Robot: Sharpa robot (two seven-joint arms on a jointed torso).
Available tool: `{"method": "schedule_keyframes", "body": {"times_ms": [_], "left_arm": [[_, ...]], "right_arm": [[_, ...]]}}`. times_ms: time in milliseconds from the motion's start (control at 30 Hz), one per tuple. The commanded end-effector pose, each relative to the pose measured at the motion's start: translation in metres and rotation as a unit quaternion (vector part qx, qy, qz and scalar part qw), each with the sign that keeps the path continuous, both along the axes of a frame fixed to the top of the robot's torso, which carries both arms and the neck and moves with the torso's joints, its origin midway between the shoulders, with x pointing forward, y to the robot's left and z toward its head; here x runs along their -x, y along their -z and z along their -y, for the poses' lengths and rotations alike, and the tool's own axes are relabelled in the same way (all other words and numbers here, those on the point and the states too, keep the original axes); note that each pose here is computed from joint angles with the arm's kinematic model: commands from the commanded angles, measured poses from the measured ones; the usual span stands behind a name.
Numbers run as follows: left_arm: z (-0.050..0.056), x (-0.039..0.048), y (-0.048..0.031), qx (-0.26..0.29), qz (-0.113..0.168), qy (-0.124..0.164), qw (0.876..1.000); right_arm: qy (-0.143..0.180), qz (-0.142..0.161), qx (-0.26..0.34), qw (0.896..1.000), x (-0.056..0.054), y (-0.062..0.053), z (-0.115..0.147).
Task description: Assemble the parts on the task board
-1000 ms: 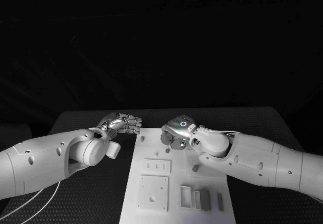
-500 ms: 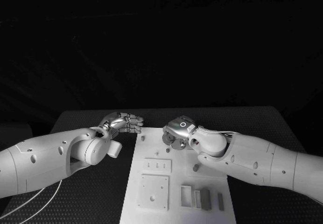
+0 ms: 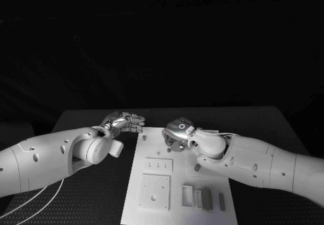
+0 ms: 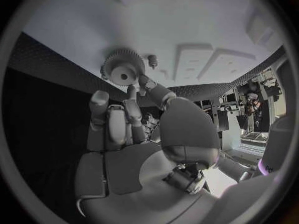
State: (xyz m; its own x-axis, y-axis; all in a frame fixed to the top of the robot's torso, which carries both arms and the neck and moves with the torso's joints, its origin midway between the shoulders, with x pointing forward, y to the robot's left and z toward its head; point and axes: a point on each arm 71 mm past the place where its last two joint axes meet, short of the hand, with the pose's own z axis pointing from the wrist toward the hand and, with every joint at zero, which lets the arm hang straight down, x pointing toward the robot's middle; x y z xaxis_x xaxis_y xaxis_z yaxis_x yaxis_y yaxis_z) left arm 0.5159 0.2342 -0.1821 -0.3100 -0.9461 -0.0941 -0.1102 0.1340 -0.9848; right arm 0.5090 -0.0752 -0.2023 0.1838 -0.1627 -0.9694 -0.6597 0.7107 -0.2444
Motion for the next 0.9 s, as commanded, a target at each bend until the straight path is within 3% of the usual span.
{"method": "schedule_keyframes", "body": {"times_ms": [33, 533, 900], "left_arm": [[0.0027, 0.0, -0.0015, 0.004, 0.003, 0.006, 1.0], [0.0021, -0.0001, -0.0015, 0.004, 0.003, 0.005, 1.0], [0.0014, 0.0, -0.0015, 0.004, 0.003, 0.005, 1.0]], "right_arm": [[-0.006, 0.001, 0.01, 1.0, 0.0001, 0.0016, -0.0021], [-0.004, 0.004, 0.001, 1.0, -0.0032, 0.0023, -0.0024], [-0.013, 0.017, -0.047, 0.999, 0.0026, -0.0047, 0.0023]]}}
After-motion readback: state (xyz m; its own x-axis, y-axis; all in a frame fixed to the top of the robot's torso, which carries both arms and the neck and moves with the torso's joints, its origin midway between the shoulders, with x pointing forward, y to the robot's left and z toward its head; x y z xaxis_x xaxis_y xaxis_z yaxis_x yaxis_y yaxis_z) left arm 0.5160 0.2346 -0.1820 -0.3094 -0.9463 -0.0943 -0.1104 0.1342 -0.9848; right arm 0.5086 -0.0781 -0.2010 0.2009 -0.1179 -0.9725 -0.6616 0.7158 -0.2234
